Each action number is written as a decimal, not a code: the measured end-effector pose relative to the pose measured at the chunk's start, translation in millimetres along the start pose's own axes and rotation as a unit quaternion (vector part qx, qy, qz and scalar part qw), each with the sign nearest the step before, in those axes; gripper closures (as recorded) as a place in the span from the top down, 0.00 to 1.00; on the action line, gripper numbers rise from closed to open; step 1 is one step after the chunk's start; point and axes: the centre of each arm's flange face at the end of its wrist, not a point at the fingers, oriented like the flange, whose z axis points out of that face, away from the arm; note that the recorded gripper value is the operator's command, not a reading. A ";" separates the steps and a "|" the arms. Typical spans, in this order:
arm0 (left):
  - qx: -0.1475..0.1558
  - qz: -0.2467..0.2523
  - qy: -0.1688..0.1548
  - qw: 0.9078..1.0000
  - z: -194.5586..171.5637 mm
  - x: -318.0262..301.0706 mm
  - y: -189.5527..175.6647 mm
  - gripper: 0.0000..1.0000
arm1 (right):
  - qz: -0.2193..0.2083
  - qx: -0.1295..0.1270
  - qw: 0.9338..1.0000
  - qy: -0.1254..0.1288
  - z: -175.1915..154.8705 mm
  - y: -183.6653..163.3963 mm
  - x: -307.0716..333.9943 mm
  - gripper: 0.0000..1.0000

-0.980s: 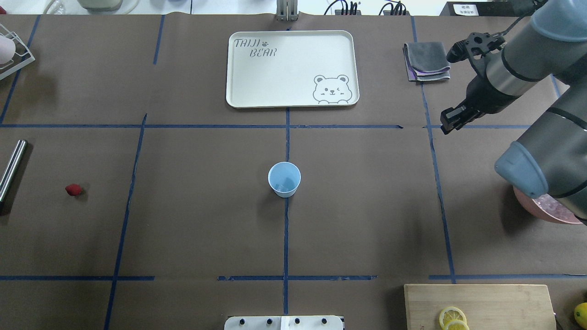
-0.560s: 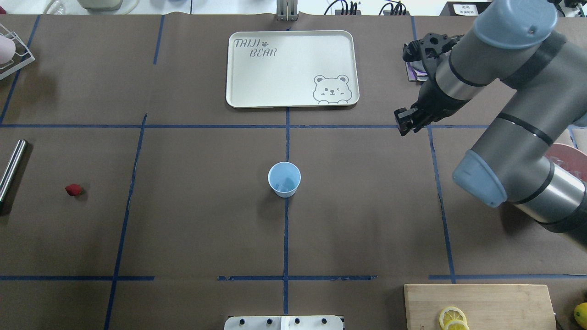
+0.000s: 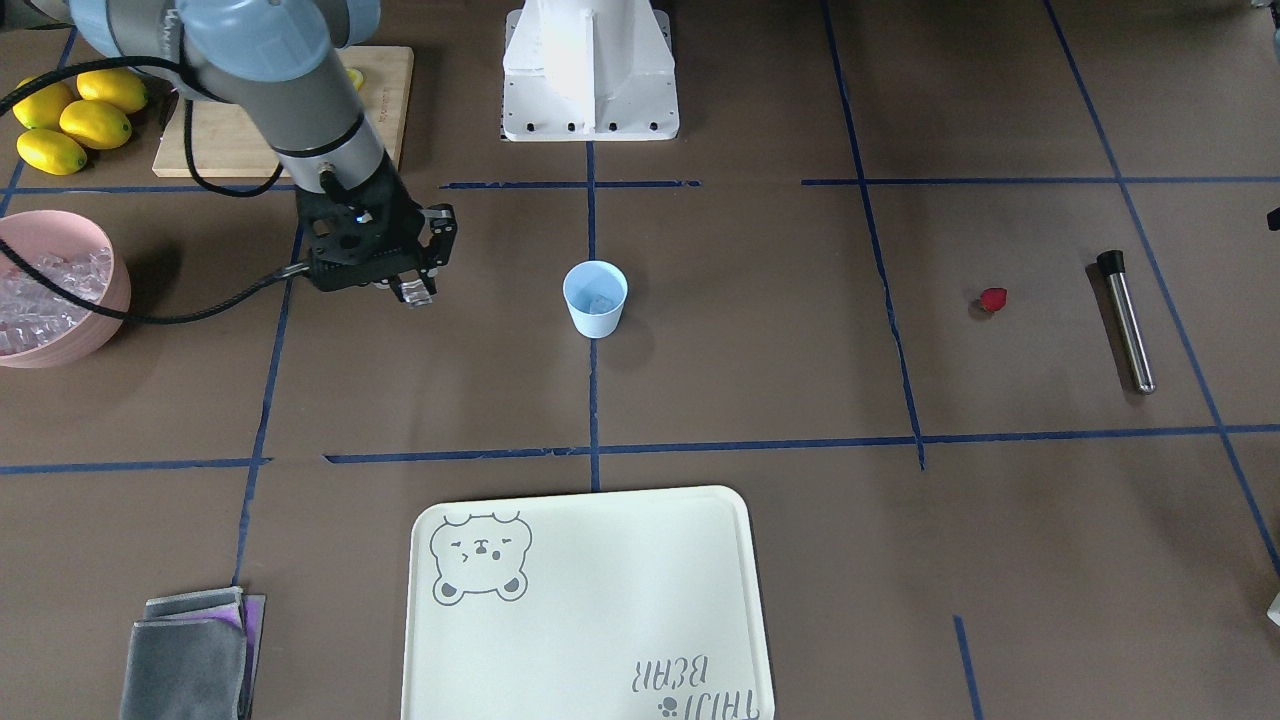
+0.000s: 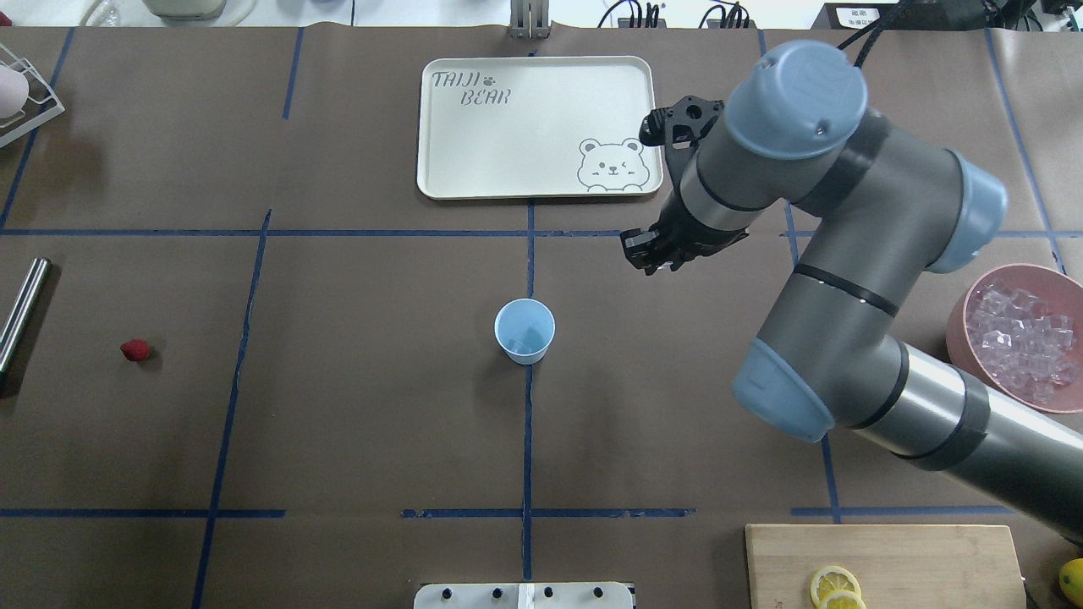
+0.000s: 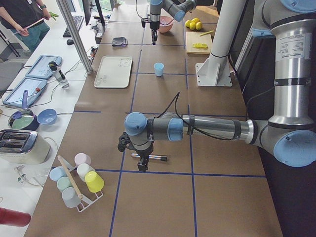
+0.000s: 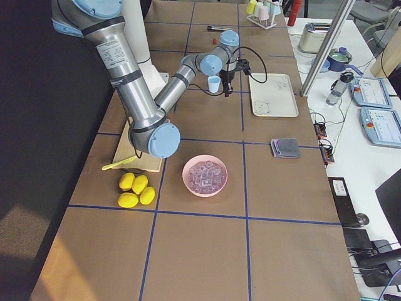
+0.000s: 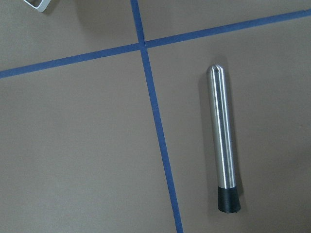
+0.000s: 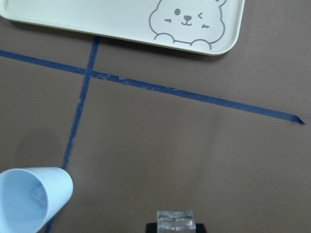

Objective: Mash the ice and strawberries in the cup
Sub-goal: 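Carry the ice cube with the right gripper to the cup and drop it in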

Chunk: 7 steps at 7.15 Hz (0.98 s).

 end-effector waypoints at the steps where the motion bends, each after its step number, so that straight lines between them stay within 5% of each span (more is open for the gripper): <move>1: 0.000 -0.001 0.000 1.000 0.1 -0.2 0.1 1.00 | 0.010 0.005 1.000 0.001 8.5 7.4 -31.0 0.00; 6: -0.001 -0.001 0.000 1.000 1.1 -0.9 0.2 1.00 | 0.049 0.015 0.998 0.024 54.2 18.6 -135.6 0.01; 7: -0.001 -0.001 0.000 1.000 1.2 -0.9 0.3 1.00 | 0.049 0.014 0.998 0.028 60.0 21.3 -141.6 0.21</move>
